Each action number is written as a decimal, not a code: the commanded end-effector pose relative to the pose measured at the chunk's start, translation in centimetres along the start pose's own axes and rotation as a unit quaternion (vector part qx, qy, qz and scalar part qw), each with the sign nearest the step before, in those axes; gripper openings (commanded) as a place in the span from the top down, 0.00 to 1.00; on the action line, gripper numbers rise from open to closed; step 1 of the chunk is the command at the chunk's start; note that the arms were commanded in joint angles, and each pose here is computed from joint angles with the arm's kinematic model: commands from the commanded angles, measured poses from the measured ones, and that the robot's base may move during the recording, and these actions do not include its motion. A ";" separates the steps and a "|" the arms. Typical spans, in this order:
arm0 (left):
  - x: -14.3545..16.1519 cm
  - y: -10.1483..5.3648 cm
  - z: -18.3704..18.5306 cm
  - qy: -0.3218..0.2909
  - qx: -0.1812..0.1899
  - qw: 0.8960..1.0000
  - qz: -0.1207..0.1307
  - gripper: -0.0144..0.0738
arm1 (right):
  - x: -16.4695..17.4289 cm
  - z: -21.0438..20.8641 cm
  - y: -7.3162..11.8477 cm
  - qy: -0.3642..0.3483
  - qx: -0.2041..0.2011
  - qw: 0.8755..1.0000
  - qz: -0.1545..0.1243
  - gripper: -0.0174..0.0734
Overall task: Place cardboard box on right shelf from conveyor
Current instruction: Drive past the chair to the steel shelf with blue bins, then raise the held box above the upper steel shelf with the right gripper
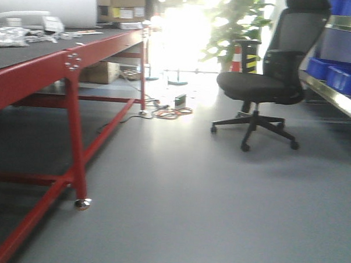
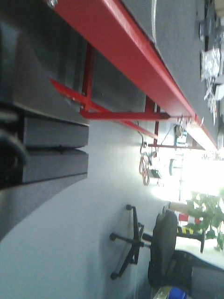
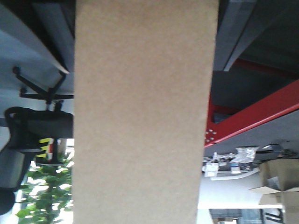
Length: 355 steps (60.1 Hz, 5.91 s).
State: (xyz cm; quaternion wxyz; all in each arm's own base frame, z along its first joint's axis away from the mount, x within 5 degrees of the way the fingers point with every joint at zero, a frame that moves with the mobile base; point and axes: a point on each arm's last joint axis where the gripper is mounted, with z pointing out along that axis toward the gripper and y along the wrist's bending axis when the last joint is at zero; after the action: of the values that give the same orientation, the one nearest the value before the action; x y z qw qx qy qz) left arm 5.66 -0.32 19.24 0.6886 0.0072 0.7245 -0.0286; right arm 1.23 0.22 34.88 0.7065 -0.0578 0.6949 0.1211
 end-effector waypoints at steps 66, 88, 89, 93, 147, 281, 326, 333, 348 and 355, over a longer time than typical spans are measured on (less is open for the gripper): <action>-0.6 0.0 -0.1 -0.046 0.002 0.999 -0.003 0.97 | -1.7 0.0 0.1 -0.056 0.000 0.998 -0.008 0.69; -0.6 0.0 -0.1 -0.046 0.002 0.999 -0.003 0.97 | -1.7 0.0 0.1 -0.056 0.000 0.998 -0.008 0.69; -0.6 0.0 -0.1 -0.046 0.002 0.999 -0.003 0.97 | -1.7 0.0 0.1 -0.056 0.000 0.998 -0.008 0.69; -0.6 0.0 -0.1 -0.046 0.002 0.999 -0.003 0.97 | -1.7 0.0 0.1 -0.056 0.000 0.998 -0.008 0.69; -0.6 0.0 -0.1 -0.046 0.002 0.999 -0.003 0.97 | -1.7 0.0 0.1 -0.056 0.000 0.998 -0.008 0.69; -0.6 0.2 -0.1 -0.046 -0.016 0.999 -0.003 0.97 | -1.7 0.0 0.1 -0.056 0.000 0.998 -0.008 0.69; -0.6 0.2 -0.1 -0.046 -0.016 0.999 -0.003 0.97 | -1.8 0.0 0.1 -0.059 0.000 0.998 -0.008 0.69; -0.6 0.2 -0.1 -0.046 -0.016 0.999 -0.003 0.97 | -1.8 0.0 0.1 -0.059 0.000 0.998 -0.008 0.69; -0.6 0.2 -0.1 -0.046 -0.016 0.999 -0.003 0.97 | -1.8 0.4 0.3 -0.053 -0.008 0.999 0.009 0.69; -0.6 0.2 -0.1 -0.046 -0.016 0.999 -0.003 0.97 | -2.3 2.0 0.3 -0.051 -0.008 0.999 0.008 0.69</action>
State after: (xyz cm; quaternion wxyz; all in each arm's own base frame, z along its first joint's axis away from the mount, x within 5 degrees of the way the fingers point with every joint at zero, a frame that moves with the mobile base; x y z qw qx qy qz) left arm 5.67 -0.13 19.23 0.6884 -0.0053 0.7251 -0.0167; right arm 2.11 0.60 35.05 0.6991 -0.0556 0.7005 0.1322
